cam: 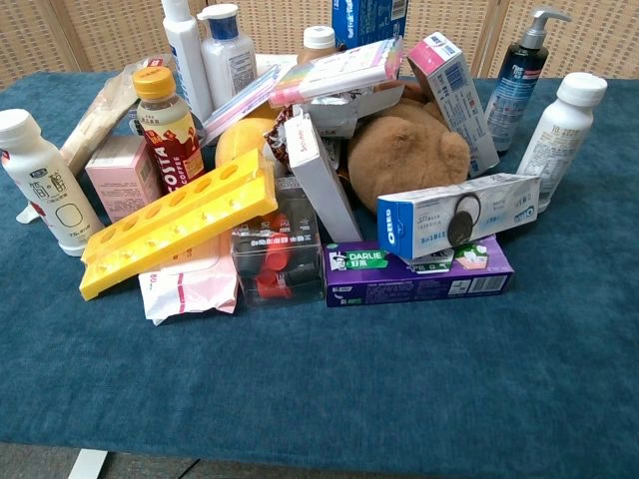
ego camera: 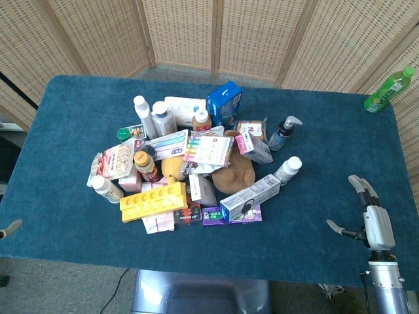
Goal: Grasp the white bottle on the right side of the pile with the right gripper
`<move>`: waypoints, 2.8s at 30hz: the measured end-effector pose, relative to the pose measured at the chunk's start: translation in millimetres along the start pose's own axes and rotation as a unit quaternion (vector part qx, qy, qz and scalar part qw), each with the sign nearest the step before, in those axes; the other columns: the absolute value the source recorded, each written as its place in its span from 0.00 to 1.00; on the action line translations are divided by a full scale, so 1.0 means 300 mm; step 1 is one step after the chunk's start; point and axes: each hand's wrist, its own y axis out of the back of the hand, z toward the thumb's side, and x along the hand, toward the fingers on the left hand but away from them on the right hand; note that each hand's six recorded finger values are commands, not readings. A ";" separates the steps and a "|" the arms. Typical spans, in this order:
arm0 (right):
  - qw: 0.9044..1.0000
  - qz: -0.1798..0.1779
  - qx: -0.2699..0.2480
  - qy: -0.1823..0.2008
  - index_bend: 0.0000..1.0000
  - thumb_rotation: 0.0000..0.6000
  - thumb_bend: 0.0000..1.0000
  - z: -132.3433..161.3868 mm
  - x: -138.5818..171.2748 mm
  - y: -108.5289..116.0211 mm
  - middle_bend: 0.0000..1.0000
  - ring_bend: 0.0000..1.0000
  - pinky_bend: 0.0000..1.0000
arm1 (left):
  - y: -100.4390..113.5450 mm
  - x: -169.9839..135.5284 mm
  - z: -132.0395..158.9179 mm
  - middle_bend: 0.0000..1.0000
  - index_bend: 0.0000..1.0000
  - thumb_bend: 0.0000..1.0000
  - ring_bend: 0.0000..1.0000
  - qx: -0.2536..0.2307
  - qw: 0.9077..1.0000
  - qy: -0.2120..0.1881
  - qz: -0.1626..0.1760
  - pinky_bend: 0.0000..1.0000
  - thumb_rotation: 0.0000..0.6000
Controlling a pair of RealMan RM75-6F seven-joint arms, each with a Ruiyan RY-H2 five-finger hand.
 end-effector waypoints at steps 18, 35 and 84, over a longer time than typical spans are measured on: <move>0.999 0.031 -0.028 -0.021 0.00 1.00 0.00 -0.010 -0.081 -0.107 0.00 0.00 0.00 | 0.006 -0.002 0.004 0.00 0.00 0.00 0.00 0.002 1.000 -0.002 0.004 0.00 1.00; 0.995 0.032 -0.087 -0.041 0.00 1.00 0.00 0.046 -0.349 -0.252 0.00 0.00 0.00 | -0.019 0.007 0.007 0.00 0.00 0.00 0.00 0.010 1.000 0.000 -0.005 0.00 1.00; 0.986 -0.071 -0.153 -0.001 0.56 1.00 0.08 0.227 -0.451 -0.277 0.94 0.64 0.72 | -0.042 0.030 -0.017 0.00 0.00 0.00 0.00 0.005 1.000 0.014 -0.018 0.00 1.00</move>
